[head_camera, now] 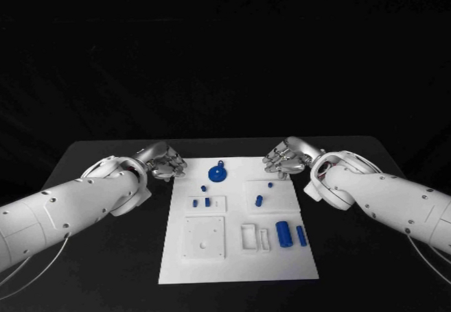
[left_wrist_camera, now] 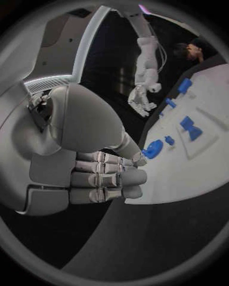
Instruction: Assemble the parts on the task board
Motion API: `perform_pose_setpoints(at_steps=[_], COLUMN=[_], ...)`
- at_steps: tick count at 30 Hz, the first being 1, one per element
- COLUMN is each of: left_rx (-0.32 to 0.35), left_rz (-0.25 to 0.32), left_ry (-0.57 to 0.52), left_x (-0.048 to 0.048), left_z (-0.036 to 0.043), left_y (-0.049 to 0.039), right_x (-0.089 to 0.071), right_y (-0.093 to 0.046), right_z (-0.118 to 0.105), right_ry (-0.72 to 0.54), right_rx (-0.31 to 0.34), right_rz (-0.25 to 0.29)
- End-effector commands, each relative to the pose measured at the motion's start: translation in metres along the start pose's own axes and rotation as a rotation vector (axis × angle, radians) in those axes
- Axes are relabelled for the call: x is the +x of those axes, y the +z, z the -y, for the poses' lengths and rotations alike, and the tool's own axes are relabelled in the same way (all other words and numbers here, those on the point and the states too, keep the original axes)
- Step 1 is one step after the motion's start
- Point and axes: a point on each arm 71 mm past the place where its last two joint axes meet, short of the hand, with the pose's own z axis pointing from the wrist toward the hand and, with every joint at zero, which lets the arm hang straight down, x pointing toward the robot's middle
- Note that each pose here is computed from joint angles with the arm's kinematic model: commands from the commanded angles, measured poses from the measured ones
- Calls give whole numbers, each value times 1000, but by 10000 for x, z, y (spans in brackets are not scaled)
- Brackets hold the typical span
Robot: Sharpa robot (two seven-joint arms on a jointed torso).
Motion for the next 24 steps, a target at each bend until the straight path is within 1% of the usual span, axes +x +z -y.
perform_pose_setpoints(at_steps=[1,3,4,8,11,15,19,24], left_rx=[-37,-42,-41,-34,-29,-23,-17,-13], left_rz=[108,122,125,122,115,106,102,103], left_ry=[-324,-417,-445,-518,-557,-590,-616,-630], left_x=[-134,-200,-221,-268,-277,-276,-275,-279], left_z=[-16,-16,-11,17,36,57,74,76], left_y=[-21,-58,-75,-140,-180,-212,-234,-248], right_x=[68,75,79,87,92,96,110,139], right_y=[-8,-12,-15,-24,-29,-29,-25,-25], right_z=[-12,-22,-30,-56,-78,-110,-144,-182], right_ry=[-248,-309,-346,-427,-472,-516,-550,-573], right_rx=[-5,-5,-5,-4,-4,-9,-13,-18], right_rz=[-95,-104,-108,-117,-117,-106,-102,-112])
